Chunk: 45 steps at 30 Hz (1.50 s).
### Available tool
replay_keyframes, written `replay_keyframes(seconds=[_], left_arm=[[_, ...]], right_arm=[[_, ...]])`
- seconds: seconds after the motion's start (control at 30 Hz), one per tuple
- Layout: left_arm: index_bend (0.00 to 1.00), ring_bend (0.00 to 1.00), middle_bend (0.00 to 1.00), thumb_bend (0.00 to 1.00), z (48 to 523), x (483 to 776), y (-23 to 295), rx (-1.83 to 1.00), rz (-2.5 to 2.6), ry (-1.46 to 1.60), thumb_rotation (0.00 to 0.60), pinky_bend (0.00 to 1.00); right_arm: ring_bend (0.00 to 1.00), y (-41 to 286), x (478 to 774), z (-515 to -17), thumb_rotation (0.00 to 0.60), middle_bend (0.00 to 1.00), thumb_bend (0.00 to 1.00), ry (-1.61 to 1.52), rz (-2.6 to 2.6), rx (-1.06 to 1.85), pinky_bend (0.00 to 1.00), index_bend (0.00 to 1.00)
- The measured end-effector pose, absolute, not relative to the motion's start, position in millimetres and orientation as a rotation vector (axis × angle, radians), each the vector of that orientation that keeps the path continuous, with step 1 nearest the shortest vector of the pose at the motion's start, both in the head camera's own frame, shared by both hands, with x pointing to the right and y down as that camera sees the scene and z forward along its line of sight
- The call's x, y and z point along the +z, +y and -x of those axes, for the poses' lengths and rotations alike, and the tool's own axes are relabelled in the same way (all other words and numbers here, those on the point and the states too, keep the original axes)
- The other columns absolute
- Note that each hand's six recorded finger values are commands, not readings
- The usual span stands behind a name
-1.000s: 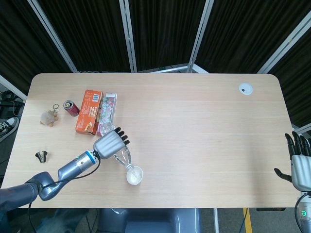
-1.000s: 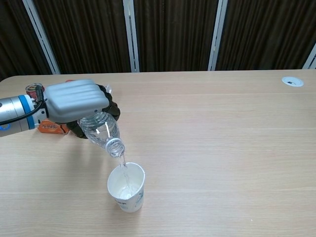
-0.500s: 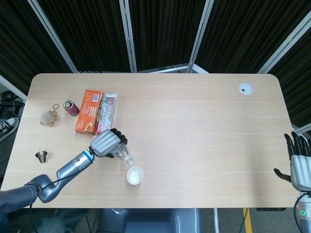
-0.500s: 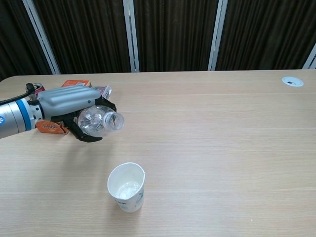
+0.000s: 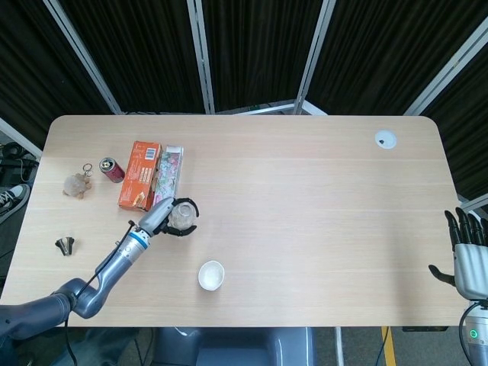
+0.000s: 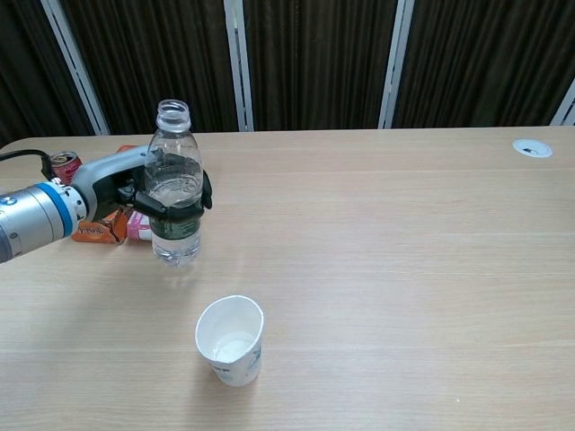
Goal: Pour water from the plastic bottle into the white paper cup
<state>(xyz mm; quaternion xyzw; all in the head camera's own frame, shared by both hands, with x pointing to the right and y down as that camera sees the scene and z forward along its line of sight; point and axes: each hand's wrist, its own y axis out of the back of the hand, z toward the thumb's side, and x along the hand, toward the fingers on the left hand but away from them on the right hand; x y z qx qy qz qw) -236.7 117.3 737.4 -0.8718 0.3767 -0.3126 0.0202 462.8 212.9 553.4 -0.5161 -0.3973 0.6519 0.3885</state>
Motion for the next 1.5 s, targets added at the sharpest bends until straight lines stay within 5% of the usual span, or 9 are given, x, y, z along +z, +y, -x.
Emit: replay_keyframes(seconds=[0.83, 1.03, 1.3, 1.5], left_arm=[[0.47, 0.37, 0.44, 0.35, 221.3, 757.9, 139.2, -0.881, 2.826, 1.275, 0.6, 0.39], [0.39, 0.29, 0.35, 0.24, 221.3, 758.8, 142.3, -0.879, 2.824, 1.266, 0.6, 0.33], [0.24, 0.21, 0.24, 0.24, 225.1, 756.9, 146.5, -0.885, 2.823, 1.222, 0.6, 0.22], [0.11, 0.03, 0.13, 0.23, 231.1, 748.8, 147.9, -0.872, 2.819, 1.194, 0.6, 0.07]], right_arm=[[0.0, 213.7, 554.4, -462.7, 0.6, 0.0, 0.0, -1.008, 1.313, 1.663, 0.0, 0.0], [0.0, 213.7, 554.9, -462.7, 0.6, 0.0, 0.0, -1.006, 1.314, 1.664, 0.0, 0.0], [0.0, 214.3, 554.5, -462.1, 0.6, 0.0, 0.0, -1.005, 1.314, 1.664, 0.0, 0.0], [0.0, 214.8, 553.9, -461.0, 0.6, 0.0, 0.0, -1.004, 1.317, 1.66, 0.0, 0.0]])
